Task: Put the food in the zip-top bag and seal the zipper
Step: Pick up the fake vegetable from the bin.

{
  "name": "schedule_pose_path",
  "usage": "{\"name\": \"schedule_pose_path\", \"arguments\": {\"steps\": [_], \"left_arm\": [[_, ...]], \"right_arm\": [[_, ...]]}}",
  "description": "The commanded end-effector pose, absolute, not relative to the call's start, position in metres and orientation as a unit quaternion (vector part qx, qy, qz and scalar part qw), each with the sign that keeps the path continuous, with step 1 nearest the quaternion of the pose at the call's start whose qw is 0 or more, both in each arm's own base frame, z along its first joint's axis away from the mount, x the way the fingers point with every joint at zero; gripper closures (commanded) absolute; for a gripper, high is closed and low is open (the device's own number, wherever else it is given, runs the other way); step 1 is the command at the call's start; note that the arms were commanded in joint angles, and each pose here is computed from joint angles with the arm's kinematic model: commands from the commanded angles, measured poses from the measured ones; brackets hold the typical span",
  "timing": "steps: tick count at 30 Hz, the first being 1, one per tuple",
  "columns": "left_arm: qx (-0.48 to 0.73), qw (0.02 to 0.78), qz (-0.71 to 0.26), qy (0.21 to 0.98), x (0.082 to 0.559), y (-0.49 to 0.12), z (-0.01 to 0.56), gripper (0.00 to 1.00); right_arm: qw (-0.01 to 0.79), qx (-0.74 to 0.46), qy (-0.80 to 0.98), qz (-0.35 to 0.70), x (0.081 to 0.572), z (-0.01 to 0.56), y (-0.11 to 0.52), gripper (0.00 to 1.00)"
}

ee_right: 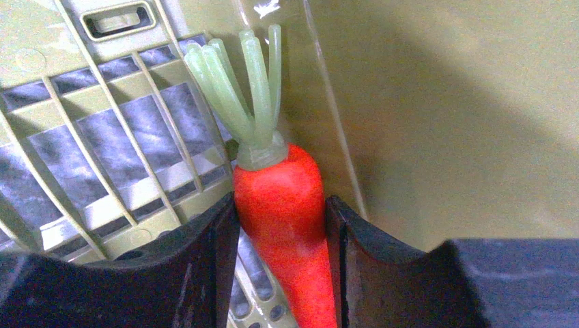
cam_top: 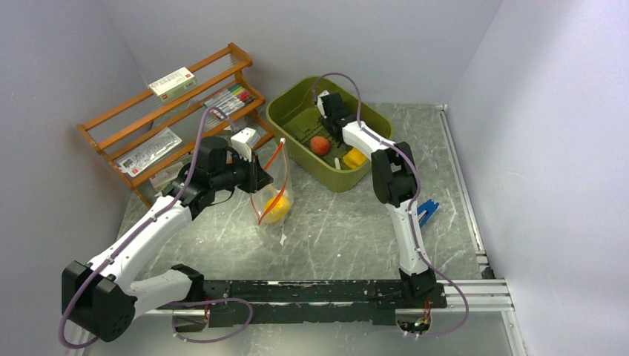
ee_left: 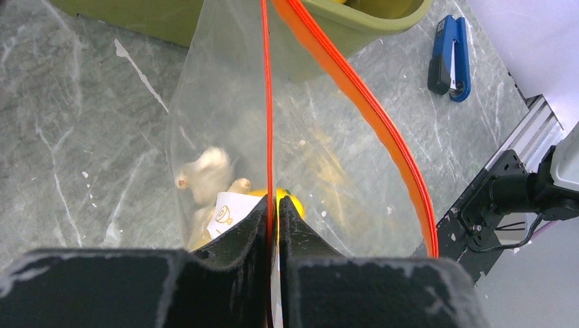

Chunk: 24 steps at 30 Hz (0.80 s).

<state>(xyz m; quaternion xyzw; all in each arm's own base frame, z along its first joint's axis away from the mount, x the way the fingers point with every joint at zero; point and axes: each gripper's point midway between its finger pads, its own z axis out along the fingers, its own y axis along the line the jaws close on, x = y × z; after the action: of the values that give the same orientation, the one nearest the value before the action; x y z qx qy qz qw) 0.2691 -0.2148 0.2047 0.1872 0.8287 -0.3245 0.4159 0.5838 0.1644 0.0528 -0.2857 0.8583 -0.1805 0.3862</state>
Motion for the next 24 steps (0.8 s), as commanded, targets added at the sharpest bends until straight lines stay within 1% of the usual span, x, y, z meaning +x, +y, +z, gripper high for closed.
{"name": "schedule_pose_path", "arguments": {"steps": [1,13,24], "left_arm": [[0.195,0.438,-0.340,0.809,0.272,-0.219,0.221,0.93],[0.192,0.440,-0.338,0.809,0.271,-0.217,0.222,0.93],[0.190,0.442,-0.332,0.811,0.274,-0.214,0.223,0.93]], "right_arm": [[0.416,-0.274,0.846,-0.188,0.588,0.080,0.157,0.64],[0.461,-0.274,0.831,-0.150,0.578,0.135,0.179,0.71],[0.509,-0.241,0.824,-0.065,0.550,0.197,0.196,0.75]]}}
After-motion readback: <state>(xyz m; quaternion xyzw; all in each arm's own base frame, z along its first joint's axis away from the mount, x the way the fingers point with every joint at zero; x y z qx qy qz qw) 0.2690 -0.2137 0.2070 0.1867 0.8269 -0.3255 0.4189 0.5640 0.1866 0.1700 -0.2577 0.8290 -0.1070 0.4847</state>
